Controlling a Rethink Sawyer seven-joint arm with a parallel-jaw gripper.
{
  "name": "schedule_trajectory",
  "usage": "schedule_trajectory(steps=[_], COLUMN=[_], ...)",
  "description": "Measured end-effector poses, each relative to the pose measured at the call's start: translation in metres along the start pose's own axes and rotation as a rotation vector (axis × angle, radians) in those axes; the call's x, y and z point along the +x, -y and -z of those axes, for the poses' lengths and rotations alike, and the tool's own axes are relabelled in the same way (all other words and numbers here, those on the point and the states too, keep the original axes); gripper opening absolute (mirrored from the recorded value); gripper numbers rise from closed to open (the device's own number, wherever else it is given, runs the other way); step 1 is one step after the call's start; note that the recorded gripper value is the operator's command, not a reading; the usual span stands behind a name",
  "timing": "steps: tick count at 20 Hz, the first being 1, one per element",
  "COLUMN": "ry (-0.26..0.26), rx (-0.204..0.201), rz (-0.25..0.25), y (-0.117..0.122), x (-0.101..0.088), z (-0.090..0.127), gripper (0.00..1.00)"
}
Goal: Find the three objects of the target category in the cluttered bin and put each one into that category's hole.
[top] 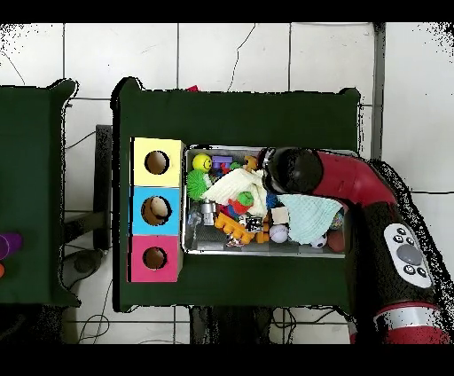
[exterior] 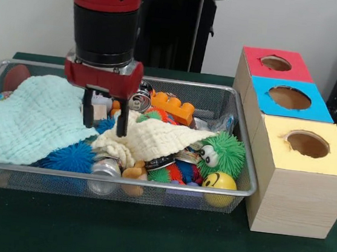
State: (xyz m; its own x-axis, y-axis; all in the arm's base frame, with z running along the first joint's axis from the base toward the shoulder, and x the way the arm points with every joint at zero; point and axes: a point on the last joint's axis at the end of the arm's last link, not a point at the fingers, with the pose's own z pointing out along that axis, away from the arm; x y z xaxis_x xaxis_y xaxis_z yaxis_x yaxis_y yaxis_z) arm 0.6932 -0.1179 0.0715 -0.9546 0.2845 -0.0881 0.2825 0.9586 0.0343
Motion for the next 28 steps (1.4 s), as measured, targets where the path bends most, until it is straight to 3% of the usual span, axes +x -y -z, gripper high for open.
schedule_trajectory(steps=[5,13,28], ry=[-0.019,-0.063,-0.059], rx=[0.004,0.006,0.011], rz=[0.014,0.056,0.109], y=[0.003,-0.022,-0.060], x=[-0.002,-0.001,-0.008], z=[-0.011,-0.007,-0.009], gripper=[1.00,1.00,1.00])
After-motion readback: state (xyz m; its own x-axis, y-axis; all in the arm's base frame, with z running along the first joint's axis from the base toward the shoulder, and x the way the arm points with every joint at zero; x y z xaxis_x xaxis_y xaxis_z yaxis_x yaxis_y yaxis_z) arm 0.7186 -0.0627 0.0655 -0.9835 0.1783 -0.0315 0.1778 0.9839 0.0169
